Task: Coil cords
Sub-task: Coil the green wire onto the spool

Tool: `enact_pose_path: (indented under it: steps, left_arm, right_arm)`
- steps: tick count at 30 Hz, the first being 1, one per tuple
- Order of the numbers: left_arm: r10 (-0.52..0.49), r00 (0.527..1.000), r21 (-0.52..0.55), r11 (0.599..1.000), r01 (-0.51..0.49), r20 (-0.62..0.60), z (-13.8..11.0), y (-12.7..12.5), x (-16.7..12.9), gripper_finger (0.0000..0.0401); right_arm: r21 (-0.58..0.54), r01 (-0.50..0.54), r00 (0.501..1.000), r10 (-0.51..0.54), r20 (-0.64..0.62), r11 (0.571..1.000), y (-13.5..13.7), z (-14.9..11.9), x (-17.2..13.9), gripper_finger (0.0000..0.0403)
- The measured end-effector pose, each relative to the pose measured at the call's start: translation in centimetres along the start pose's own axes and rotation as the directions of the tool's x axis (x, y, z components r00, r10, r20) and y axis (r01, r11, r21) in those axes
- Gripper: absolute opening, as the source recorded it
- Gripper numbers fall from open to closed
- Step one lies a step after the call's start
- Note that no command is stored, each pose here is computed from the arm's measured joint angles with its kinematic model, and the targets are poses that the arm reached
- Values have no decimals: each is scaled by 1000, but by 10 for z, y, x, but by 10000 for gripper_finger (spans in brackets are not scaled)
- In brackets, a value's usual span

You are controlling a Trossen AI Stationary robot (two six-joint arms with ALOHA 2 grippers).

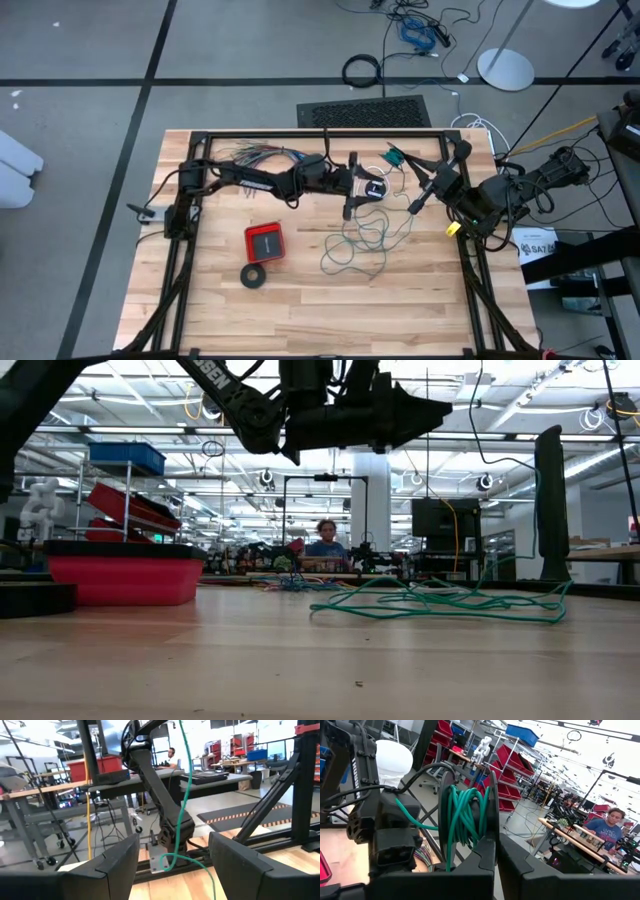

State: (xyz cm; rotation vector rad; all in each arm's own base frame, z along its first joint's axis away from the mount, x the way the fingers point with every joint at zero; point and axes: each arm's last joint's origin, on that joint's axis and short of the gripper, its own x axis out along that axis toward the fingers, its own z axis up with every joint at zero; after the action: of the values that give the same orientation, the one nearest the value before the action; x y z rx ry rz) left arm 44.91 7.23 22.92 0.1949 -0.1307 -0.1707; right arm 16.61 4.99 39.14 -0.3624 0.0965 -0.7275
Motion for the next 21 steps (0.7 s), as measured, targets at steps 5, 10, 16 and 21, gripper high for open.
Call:
enact_pose_path:
  steps: [5,10,16,21]
  left_arm:
    - [-18,1000,-2,1000,18,-1,0,1,-1,246]
    - [-33,999,-6,999,33,-8,-1,-1,0,246]
    - [-49,999,-6,999,49,-4,-1,-1,0,246]
    - [-59,998,-6,998,59,-3,-1,-2,0,246]
  right_arm:
    - [0,0,1000,0,0,1000,0,0,0,0]
    - [0,0,1000,0,0,1000,0,0,0,0]
    - [0,0,1000,0,0,1000,0,0,0,0]
    - [0,0,1000,0,0,1000,0,0,0,0]
